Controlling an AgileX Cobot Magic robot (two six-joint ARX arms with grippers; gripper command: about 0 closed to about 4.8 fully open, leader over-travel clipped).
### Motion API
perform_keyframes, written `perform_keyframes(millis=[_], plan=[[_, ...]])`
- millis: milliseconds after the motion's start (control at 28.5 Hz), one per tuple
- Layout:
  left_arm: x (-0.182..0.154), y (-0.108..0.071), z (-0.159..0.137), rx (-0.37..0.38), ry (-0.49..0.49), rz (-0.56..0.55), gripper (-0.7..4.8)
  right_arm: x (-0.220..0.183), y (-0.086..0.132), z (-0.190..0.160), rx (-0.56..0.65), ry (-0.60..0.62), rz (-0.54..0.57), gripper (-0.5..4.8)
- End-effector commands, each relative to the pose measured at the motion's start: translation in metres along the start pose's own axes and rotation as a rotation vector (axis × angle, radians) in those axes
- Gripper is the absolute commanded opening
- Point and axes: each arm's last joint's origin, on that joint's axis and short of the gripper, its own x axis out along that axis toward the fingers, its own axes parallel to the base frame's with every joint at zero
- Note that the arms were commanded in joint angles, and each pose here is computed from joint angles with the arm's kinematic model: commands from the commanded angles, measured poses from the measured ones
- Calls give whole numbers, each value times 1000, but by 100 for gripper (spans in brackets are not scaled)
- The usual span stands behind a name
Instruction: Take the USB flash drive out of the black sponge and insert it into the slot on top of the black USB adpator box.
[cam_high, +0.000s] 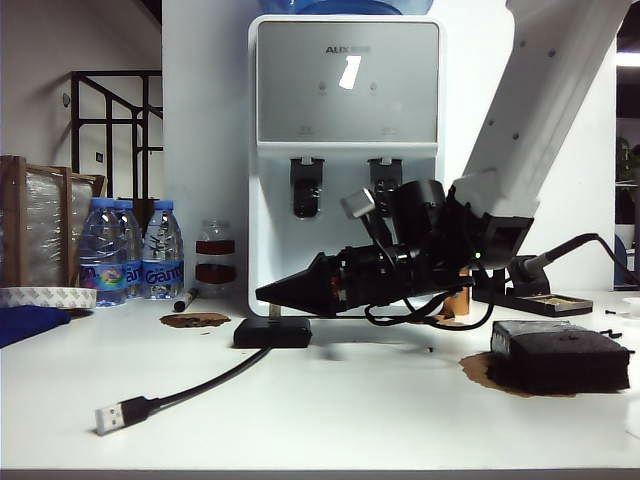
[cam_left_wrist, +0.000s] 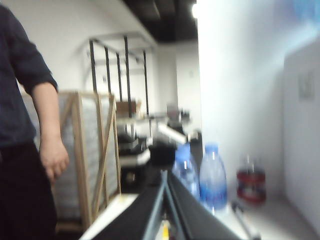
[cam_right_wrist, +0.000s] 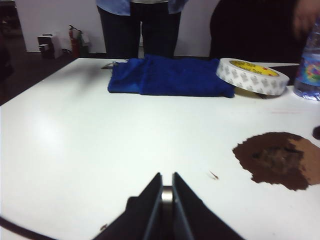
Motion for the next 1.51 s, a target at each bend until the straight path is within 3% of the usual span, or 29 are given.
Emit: perform_keyframes(millis=[35,421,631,877,1087,1298,1508], plan=[[-2,-1,-3,3,49,-54,-4,-2,-2,2,12,-2,-7,-2],[-5,-9,-3,-9,37,-366,-4,-2,1,-1,59,-4,44,-2],[-9,-16,-17,-3,169,-582,-4,0,0,-1,-2,16,4,-2],[-11,-18,-18,-13,171,-668,-4,10,-1,1,-15,24,-3,-2],[-11,-18,-18,-15,172,-677,-4,4,1,-10,57,73,-1,-2],[-16,-20,-30,-24,300,-759,-4,-5,-5,-4,88,61,-5,-2],[-17,-20,-30,-24,309,-761,-4,-4,-6,-2,71,62,-5,-2]])
